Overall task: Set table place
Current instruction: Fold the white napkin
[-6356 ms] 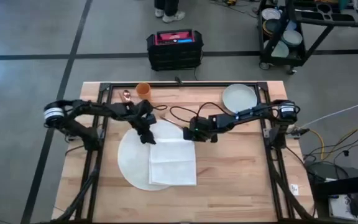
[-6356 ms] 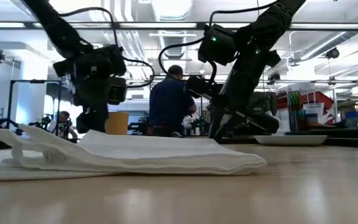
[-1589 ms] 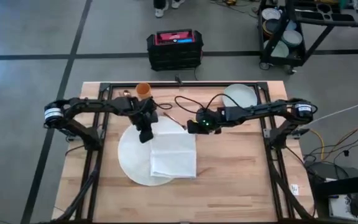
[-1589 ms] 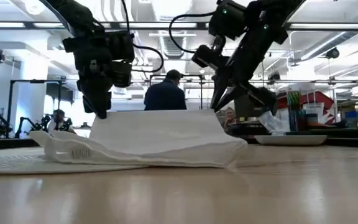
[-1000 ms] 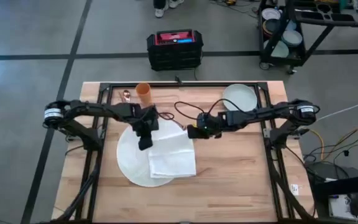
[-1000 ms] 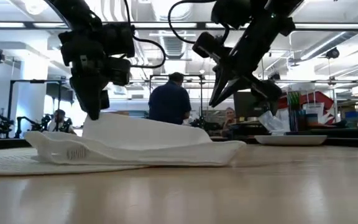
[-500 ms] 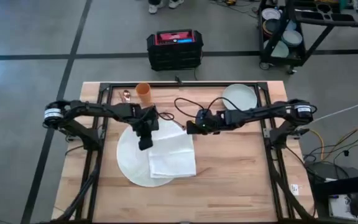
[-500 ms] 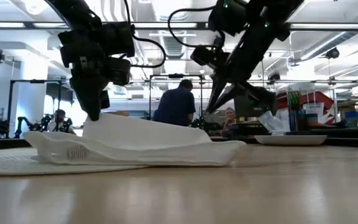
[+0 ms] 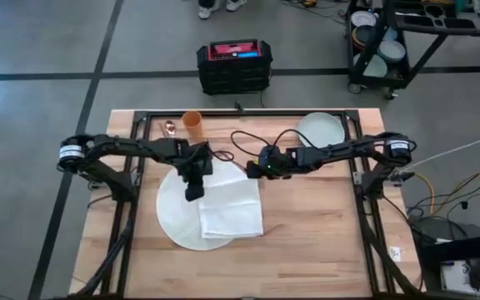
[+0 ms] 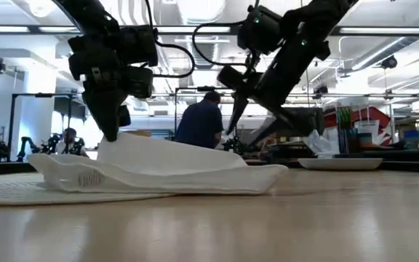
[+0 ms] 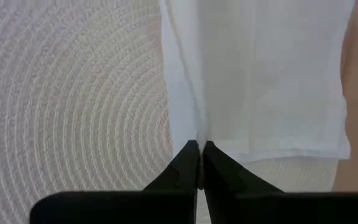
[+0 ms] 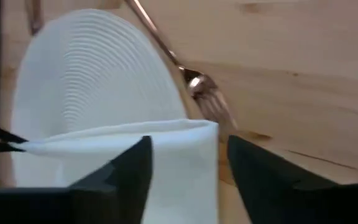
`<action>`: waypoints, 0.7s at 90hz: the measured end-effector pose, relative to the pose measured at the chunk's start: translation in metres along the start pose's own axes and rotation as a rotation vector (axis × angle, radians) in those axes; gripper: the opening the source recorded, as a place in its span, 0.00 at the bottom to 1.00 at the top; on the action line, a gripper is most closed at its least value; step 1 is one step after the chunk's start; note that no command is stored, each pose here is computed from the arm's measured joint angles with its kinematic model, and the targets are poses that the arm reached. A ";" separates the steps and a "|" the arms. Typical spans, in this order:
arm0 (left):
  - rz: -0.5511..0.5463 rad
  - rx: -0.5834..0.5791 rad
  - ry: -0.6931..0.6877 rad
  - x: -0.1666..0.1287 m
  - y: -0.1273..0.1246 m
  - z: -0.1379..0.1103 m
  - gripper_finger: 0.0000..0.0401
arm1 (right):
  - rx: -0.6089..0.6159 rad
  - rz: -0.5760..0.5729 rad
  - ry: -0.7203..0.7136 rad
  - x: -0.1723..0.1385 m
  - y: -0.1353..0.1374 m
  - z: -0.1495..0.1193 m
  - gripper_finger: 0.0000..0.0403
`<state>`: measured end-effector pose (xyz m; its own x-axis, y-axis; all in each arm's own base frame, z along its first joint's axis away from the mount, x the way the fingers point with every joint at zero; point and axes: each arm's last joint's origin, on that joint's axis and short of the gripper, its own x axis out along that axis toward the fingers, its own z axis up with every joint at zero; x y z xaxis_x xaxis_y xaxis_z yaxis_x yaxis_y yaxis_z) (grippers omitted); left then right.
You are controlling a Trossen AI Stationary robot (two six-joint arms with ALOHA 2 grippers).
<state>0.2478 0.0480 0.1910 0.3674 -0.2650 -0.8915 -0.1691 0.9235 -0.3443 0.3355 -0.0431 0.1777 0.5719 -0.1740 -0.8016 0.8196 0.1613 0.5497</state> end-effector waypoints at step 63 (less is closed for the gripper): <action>0.006 0.030 -0.054 -0.004 -0.003 0.004 0.00 | 0.022 -0.020 0.047 0.007 -0.005 0.003 0.48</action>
<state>0.2503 0.0472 0.1962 0.4154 -0.2452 -0.8759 -0.1443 0.9330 -0.3296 0.3355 -0.0481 0.1705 0.5534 -0.1310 -0.8225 0.8319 0.1370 0.5378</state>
